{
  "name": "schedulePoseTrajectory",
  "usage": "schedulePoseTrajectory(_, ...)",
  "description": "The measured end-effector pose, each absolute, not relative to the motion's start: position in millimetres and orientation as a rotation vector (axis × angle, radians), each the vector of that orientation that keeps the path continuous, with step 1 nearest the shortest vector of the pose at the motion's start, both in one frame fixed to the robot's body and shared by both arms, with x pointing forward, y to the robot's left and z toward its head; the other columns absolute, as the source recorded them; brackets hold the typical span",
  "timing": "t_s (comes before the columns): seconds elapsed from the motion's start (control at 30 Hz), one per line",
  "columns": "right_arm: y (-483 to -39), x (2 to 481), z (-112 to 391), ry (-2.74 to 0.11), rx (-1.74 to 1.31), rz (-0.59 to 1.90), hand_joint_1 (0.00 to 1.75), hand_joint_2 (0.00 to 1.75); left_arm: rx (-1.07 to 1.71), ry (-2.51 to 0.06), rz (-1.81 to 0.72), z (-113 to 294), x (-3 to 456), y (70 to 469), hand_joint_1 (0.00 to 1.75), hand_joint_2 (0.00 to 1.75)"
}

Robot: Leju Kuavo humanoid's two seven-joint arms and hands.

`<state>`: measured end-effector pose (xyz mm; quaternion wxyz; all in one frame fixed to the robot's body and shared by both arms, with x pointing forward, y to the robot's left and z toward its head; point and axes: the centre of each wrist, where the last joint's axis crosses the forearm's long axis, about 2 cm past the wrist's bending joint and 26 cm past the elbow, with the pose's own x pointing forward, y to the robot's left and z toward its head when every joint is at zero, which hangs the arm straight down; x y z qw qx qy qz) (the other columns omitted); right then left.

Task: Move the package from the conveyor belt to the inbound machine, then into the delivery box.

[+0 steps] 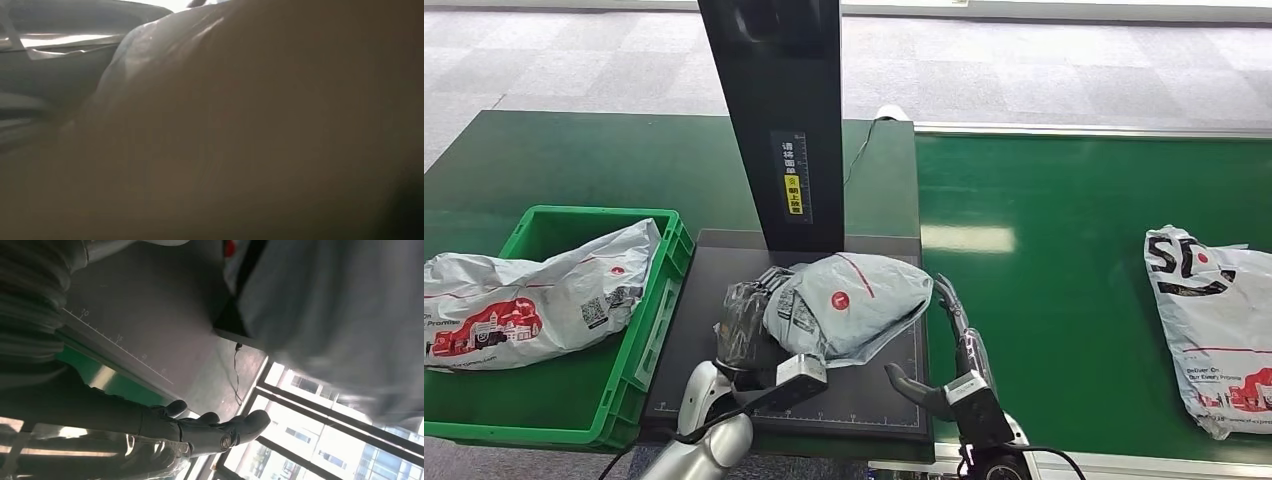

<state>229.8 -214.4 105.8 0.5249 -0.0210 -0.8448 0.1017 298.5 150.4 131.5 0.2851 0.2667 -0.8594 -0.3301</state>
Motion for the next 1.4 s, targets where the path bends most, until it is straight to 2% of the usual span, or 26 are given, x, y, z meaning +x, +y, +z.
schedulePoseTrajectory(0.1,-218.3,227.6,103.4,-2.022,-0.049,0.231,0.0,1.75,0.823,-2.49,-0.869,146.8,290.6,159.4,1.75,1.75)
schedulePoseTrajectory(0.23,-221.7,226.8,102.0,-2.024,-0.052,0.226,0.0,1.75,0.966,-2.599,-0.827,171.2,283.6,173.6,1.75,1.75)
schedulePoseTrajectory(0.5,-228.1,220.1,95.8,-2.009,-0.081,0.213,0.0,1.75,1.356,-2.68,-0.623,235.5,268.4,211.6,1.75,1.75)
schedulePoseTrajectory(0.7,-231.8,212.5,89.9,-2.001,-0.095,0.216,0.0,1.75,1.596,-2.622,-0.542,257.2,257.4,243.3,1.75,1.75)
schedulePoseTrajectory(0.93,-233.5,203.8,87.2,-1.994,-0.13,0.2,0.0,1.75,1.814,-2.339,-0.514,245.3,255.9,294.5,1.75,1.75)
schedulePoseTrajectory(1.17,-237.8,188.1,91.6,-1.98,-0.194,0.192,0.0,1.75,1.808,-1.691,-0.327,193.7,276.1,347.5,1.75,1.75)
schedulePoseTrajectory(1.4,-239.3,183.1,95.6,-1.987,-0.203,0.186,0.0,1.75,1.797,-1.576,-0.404,172.3,285.1,372.6,1.75,1.75)
